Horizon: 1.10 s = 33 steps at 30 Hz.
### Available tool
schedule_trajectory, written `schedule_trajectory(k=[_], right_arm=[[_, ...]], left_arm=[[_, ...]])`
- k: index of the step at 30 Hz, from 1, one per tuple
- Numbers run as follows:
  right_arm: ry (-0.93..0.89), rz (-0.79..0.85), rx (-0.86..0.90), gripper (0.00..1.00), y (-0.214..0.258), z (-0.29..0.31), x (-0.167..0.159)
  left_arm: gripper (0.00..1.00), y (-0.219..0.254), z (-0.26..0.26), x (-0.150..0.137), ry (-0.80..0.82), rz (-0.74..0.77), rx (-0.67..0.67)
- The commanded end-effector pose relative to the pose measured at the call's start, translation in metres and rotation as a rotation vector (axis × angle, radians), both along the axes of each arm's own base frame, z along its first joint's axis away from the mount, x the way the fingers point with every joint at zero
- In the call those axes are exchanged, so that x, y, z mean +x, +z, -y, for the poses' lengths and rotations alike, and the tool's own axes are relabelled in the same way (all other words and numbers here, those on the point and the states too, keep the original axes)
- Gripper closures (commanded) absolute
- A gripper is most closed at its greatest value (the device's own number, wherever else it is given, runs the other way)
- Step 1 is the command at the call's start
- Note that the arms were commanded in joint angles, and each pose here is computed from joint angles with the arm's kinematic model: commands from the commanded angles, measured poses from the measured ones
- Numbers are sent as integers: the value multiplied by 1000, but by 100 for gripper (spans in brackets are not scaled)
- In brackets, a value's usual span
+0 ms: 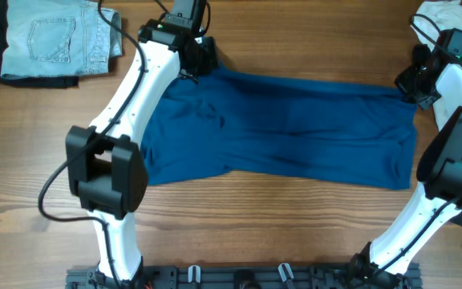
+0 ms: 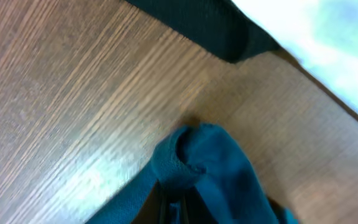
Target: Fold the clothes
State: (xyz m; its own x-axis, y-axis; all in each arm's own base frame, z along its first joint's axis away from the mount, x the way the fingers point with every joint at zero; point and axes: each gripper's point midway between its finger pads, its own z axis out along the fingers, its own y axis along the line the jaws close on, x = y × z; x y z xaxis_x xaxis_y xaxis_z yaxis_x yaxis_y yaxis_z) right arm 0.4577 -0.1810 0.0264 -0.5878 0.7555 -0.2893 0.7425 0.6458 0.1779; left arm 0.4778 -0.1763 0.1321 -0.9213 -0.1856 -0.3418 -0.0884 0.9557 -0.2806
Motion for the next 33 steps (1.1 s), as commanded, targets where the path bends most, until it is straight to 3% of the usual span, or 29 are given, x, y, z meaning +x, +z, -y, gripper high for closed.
schedule_trajectory(k=[1,8,15,24,33], right_arm=[[-44,45,-32,96,39,7,-4],[-104,14,-3,96,68,-1,-29],[-218,-3,37,96,108,-14,-63],[-254,-172,99,96,96,-38,-103],[-314,-275,135,96,94,-61,-124]], left_arm=[[96,24,-18,-5,17,39,69],[96,15,-37,-26,42,-50,146],[96,7,-87,-43,141,-163,229],[96,2,-134,-63,245,-284,231],[96,-4,-135,-79,238,-352,239]])
